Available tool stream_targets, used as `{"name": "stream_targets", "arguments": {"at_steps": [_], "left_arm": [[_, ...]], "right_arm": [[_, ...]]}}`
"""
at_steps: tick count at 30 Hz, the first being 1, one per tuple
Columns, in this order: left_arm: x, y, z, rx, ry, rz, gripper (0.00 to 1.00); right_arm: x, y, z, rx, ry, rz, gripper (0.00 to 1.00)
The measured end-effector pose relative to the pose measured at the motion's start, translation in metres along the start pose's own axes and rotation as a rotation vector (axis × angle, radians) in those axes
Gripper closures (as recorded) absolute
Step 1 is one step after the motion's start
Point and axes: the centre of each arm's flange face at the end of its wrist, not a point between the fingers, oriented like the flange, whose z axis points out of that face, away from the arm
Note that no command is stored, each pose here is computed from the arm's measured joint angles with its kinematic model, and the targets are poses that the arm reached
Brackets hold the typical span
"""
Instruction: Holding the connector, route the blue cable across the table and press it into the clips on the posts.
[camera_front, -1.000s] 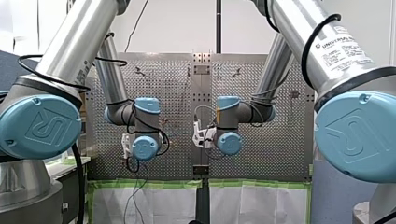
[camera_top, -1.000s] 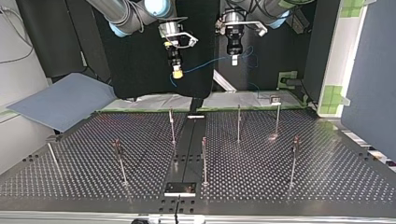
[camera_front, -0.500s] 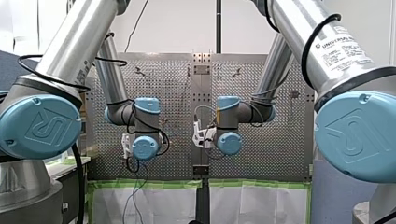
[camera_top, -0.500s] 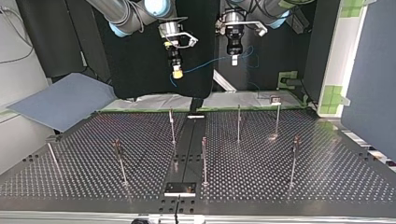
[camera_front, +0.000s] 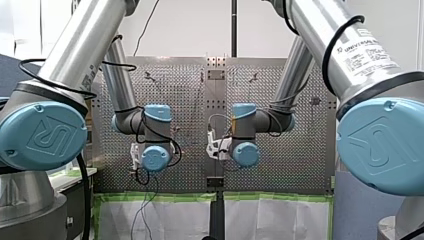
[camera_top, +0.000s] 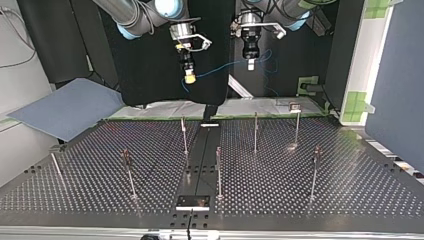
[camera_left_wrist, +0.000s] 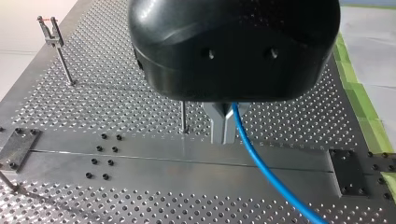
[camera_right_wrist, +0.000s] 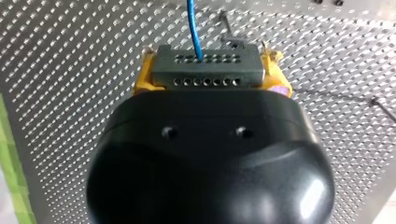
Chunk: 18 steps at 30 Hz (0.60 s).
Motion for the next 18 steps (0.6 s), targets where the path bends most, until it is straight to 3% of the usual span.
{"name": "stream_targets", "arguments": {"at_steps": [9,18], "left_arm": [[0.000,0.000,0.000,0.000,0.000,-0.001,1.00],[0.000,0.000,0.000,0.000,0.000,-0.001,1.00]], "right_arm": [[-0.050,0.000,-0.015,0.011,-0.138,-0.038,1.00],[-0.061,0.000,-0.018,0.013,-0.160,-0.044,1.00]]}}
